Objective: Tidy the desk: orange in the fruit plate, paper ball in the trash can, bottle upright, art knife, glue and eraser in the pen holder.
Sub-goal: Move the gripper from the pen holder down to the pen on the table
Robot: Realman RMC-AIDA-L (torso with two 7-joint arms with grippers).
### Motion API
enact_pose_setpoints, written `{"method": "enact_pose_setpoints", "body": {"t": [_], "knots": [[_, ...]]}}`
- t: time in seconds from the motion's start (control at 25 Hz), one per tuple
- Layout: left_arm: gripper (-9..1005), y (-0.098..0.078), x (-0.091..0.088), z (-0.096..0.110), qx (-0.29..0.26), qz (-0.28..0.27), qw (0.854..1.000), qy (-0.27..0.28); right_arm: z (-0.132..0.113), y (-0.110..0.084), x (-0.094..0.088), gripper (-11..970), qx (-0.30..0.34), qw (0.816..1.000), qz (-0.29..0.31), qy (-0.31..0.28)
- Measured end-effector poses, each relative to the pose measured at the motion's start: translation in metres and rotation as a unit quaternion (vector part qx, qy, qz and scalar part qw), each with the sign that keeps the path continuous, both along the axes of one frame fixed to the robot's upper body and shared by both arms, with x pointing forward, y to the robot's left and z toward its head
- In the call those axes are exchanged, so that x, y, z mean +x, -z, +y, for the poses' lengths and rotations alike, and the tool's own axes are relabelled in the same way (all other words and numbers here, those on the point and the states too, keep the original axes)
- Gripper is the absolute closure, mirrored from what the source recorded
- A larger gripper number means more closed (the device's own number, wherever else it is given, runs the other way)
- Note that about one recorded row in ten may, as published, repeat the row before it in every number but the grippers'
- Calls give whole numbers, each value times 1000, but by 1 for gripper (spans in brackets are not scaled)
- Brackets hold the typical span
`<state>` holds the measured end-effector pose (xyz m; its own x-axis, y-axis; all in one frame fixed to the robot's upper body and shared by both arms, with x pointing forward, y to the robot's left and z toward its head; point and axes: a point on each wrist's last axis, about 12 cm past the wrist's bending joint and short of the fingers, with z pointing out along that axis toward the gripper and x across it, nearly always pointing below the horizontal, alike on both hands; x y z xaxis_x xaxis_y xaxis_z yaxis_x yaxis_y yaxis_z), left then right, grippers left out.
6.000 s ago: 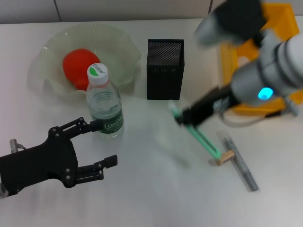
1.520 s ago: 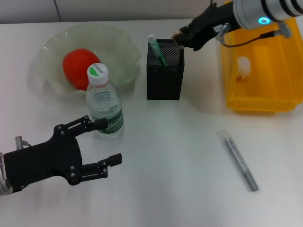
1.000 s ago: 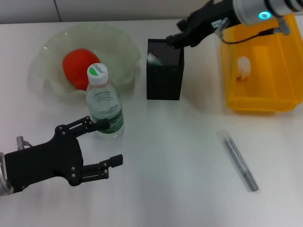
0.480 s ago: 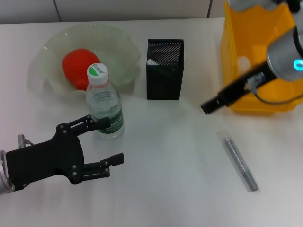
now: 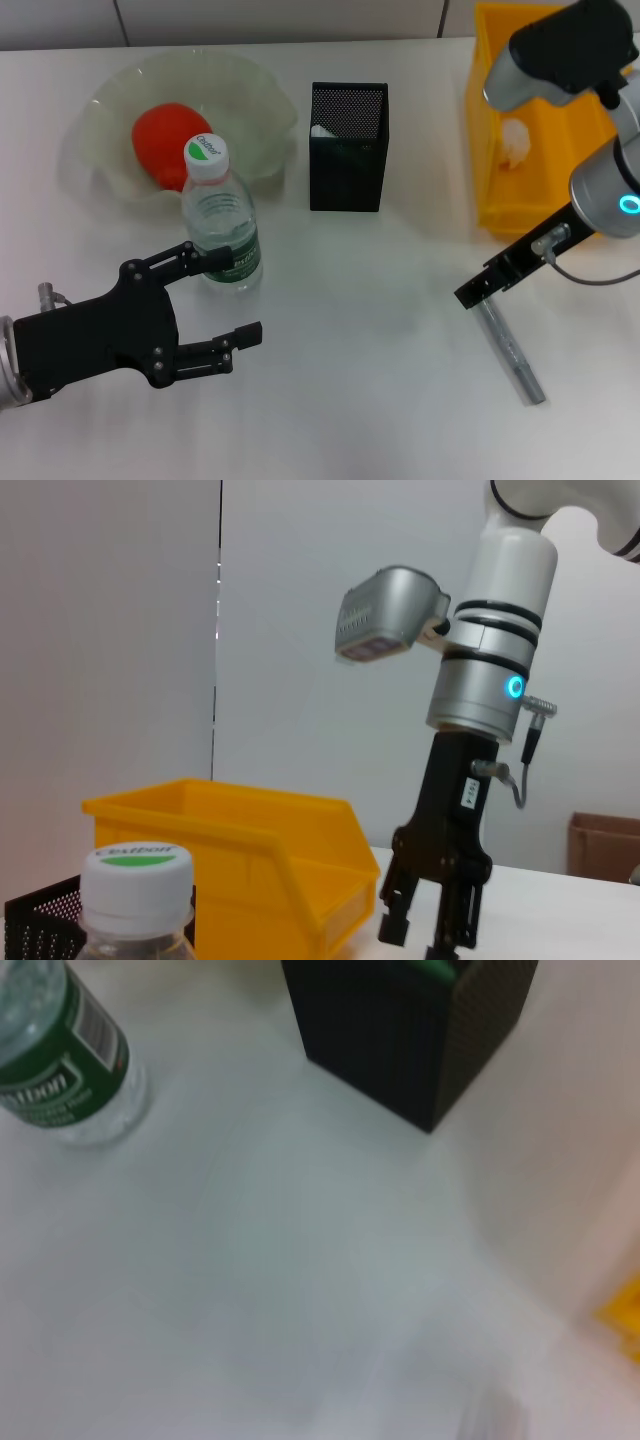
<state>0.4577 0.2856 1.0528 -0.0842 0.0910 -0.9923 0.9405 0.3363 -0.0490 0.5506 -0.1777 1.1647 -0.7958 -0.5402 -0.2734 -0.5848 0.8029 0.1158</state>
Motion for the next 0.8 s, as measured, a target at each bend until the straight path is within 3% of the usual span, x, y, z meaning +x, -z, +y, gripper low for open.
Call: {"method": "enact_pose_setpoints", "body": {"t": [0.48, 0.8], "knots": [[154, 0, 1, -1, 1, -2, 1000, 0, -4, 28, 1, 128, -7, 999, 23, 21], [154, 0, 1, -1, 0, -1, 1000, 0, -5, 35, 3, 314, -8, 999, 28, 25]]}}
